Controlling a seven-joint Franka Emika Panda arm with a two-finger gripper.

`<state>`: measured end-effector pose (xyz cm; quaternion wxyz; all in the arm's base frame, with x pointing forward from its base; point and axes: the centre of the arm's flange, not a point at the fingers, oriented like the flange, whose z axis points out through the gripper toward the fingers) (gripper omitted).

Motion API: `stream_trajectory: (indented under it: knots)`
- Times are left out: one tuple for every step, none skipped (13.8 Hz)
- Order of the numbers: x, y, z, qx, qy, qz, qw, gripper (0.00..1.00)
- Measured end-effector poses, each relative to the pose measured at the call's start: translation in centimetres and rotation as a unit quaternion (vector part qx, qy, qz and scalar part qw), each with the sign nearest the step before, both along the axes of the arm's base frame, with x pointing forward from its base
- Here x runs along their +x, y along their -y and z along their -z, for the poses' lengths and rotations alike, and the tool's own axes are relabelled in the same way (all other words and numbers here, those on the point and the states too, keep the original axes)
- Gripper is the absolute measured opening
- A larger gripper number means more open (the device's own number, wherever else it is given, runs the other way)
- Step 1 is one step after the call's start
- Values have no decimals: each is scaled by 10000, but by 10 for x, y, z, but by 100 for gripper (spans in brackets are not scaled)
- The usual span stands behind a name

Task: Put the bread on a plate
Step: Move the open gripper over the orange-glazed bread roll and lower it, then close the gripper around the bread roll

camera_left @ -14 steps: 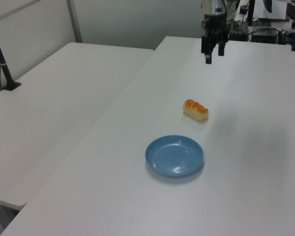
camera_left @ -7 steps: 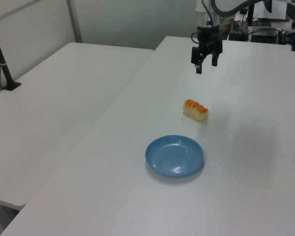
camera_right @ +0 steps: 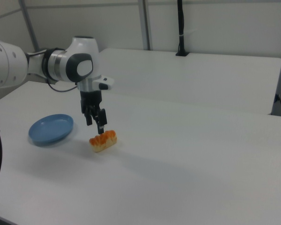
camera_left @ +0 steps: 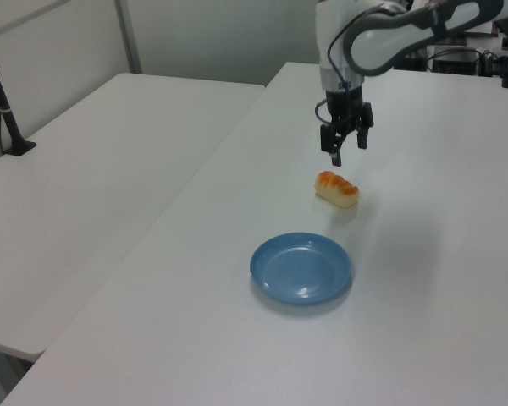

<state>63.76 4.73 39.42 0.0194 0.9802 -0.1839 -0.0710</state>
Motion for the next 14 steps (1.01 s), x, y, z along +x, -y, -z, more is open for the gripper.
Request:
stream_trajectory:
  knots:
    - [2,-10,17,-143,-60,24,9999,98]
    - [7,-19,33,-214,-10,63,9998,98]
    - [10,-24,50,-253,18,78,9996,99]
    - [12,-25,61,-284,6,70,9996,99]
    - [14,-25,73,-318,-2,69,9995,99]
    - [16,-25,83,-345,13,106,9993,99]
    - [18,-25,87,-359,73,185,9992,98]
    - [20,-25,89,-361,116,219,9990,96]
    - [21,-24,91,-379,148,251,9989,94]
    - [22,-23,92,-422,173,258,9986,94]
    - [23,-20,94,-464,197,280,9983,81]
    - [24,-20,93,-468,217,323,9981,74]
    - [24,-19,92,-473,223,353,9980,74]
    - [25,-19,90,-472,247,377,9979,61]
